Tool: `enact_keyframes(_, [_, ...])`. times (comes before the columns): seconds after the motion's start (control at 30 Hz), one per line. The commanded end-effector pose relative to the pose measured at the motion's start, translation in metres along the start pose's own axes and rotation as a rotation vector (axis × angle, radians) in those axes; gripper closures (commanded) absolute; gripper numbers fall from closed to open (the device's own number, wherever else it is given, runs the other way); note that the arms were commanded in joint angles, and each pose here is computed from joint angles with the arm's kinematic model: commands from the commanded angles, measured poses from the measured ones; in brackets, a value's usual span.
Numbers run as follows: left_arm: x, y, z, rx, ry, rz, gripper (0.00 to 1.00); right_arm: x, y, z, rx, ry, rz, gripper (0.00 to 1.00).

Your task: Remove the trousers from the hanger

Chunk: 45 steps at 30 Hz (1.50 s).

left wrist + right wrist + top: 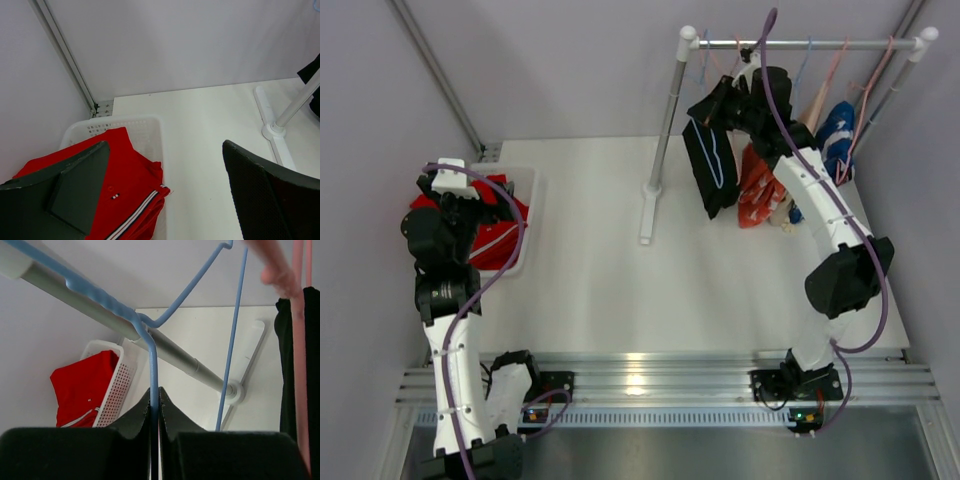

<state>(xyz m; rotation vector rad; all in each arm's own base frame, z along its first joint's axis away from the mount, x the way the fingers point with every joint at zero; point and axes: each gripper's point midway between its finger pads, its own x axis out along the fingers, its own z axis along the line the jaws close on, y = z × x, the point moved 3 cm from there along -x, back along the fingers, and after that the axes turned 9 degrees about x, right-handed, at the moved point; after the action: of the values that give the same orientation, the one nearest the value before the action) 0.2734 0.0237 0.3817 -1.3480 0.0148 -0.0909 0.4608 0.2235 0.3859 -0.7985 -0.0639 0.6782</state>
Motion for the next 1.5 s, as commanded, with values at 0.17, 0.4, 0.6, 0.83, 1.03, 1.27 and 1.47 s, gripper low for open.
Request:
enact_keyframes(0.17, [-0.005, -0.011, -0.001, -0.006, -0.001, -0.034, 0.01, -0.034, -0.01, 0.024, -0.066, -0.069, -0.035, 0.48])
enact_keyframes(0.4, [-0.02, -0.023, -0.004, 0.032, 0.004, -0.06, 0.01, -0.094, -0.025, 0.049, -0.165, -0.064, -0.109, 0.05])
enact_keyframes(0.6, [-0.025, -0.023, -0.009, 0.021, 0.023, -0.061, 0.01, -0.148, -0.033, 0.048, -0.209, -0.027, -0.176, 0.04])
enact_keyframes(0.83, [-0.022, -0.021, -0.011, -0.028, 0.032, -0.059, 0.01, -0.155, -0.052, 0.028, -0.174, 0.048, -0.279, 0.25])
enact_keyframes(1.03, [-0.022, -0.02, -0.01, -0.031, 0.022, -0.053, 0.01, -0.118, -0.058, 0.007, -0.116, 0.074, -0.29, 0.42])
enact_keyframes(1.27, [-0.025, -0.021, -0.009, -0.014, 0.018, -0.05, 0.01, -0.072, -0.063, -0.022, -0.12, 0.105, -0.295, 0.48])
enact_keyframes(1.47, [-0.023, -0.017, -0.009, -0.025, 0.016, -0.037, 0.01, -0.047, -0.07, -0.037, -0.163, 0.126, -0.302, 0.51])
